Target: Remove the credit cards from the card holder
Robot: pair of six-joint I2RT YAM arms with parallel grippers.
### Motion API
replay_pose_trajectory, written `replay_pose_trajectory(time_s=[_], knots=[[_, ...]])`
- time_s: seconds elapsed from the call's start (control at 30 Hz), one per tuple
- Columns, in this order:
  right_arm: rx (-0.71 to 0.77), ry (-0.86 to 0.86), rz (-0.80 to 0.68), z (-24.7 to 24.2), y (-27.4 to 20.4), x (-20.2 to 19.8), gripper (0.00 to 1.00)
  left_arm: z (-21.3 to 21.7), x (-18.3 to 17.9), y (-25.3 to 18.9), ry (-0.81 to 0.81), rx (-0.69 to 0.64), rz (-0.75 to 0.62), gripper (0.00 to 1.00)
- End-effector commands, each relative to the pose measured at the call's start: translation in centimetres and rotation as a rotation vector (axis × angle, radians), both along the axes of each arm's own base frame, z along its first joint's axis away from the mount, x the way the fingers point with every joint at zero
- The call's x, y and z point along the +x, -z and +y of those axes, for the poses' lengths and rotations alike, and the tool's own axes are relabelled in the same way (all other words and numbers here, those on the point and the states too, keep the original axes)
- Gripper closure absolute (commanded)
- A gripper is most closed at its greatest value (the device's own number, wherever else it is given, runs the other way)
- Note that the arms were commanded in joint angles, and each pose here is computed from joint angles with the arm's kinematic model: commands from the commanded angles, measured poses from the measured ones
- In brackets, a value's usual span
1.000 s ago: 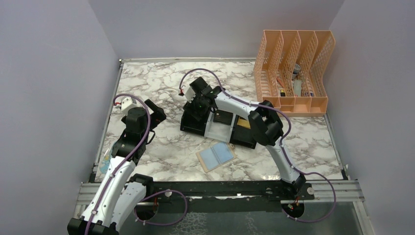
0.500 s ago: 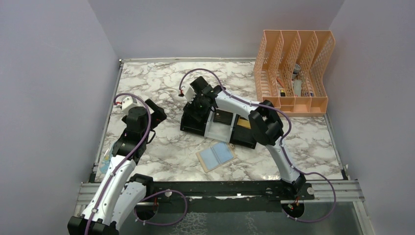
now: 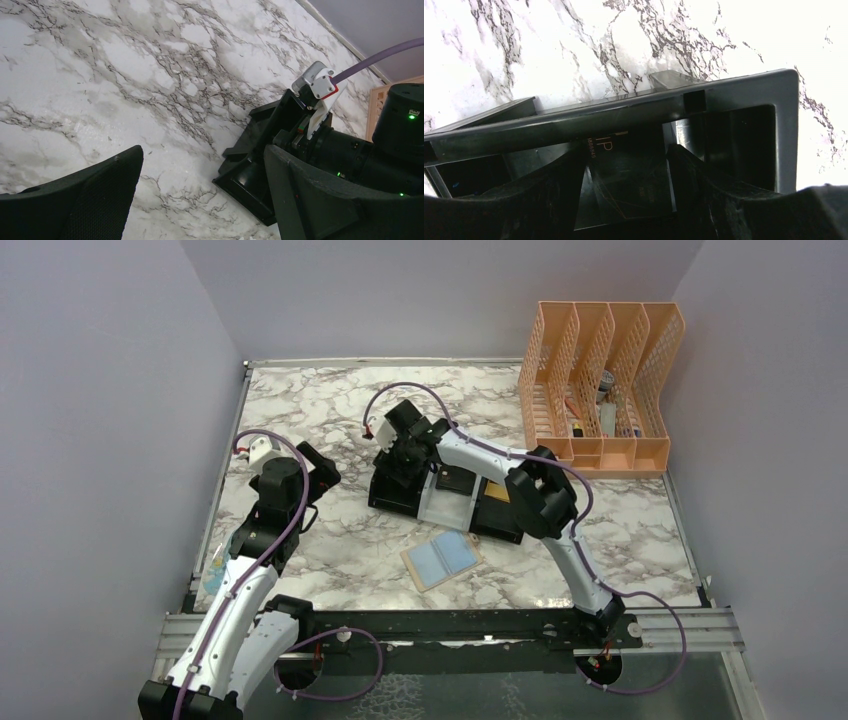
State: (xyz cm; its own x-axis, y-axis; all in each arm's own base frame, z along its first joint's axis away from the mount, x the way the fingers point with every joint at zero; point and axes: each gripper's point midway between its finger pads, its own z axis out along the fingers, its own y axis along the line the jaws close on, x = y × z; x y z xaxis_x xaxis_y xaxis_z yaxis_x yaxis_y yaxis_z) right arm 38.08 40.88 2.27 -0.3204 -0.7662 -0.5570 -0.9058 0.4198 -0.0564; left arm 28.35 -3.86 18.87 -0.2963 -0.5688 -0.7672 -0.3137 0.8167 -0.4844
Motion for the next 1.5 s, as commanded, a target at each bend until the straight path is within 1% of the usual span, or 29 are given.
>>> replay_pose_trajectory(time_s=[0.0,0.07,0.2,0.37,0.53,0.77,0.9,1.13,1.47], knots=[[-0.215,0.032,0.205,-4.6,9.2,-5.1,0.42,-0.1,0.5,-1.1,0.01,-0.001,-0.036,0.06],[-0.181,0.014,0.222,-4.0,9.0,-5.6,0.45,-0.1,0.5,-1.2,0.011,-0.004,-0.037,0.06],[-0.103,-0.026,0.268,-2.4,7.5,-6.4,0.56,-0.1,0.5,-1.2,0.013,-0.002,-0.038,0.06],[-0.012,-0.069,0.285,-0.3,4.7,-6.4,0.61,-0.2,0.4,-1.1,0.016,0.0,-0.034,0.06],[0.047,-0.084,0.275,0.9,2.4,-6.1,0.61,-0.1,0.4,-1.3,0.014,0.002,-0.037,0.06],[0.091,-0.094,0.287,1.6,0.9,-5.8,0.61,0.0,0.3,-1.4,0.013,0.007,-0.039,0.06],[0.135,-0.11,0.298,1.9,-0.4,-5.8,0.59,0.0,0.3,-1.4,0.012,0.009,-0.039,0.06],[0.163,-0.114,0.321,2.0,-1.5,-5.7,0.6,-0.1,0.3,-1.3,0.016,0.005,-0.039,0.06],[0.185,-0.105,0.293,2.2,-2.7,-5.1,0.62,-0.1,0.3,-1.6,0.016,0.006,-0.044,0.06]])
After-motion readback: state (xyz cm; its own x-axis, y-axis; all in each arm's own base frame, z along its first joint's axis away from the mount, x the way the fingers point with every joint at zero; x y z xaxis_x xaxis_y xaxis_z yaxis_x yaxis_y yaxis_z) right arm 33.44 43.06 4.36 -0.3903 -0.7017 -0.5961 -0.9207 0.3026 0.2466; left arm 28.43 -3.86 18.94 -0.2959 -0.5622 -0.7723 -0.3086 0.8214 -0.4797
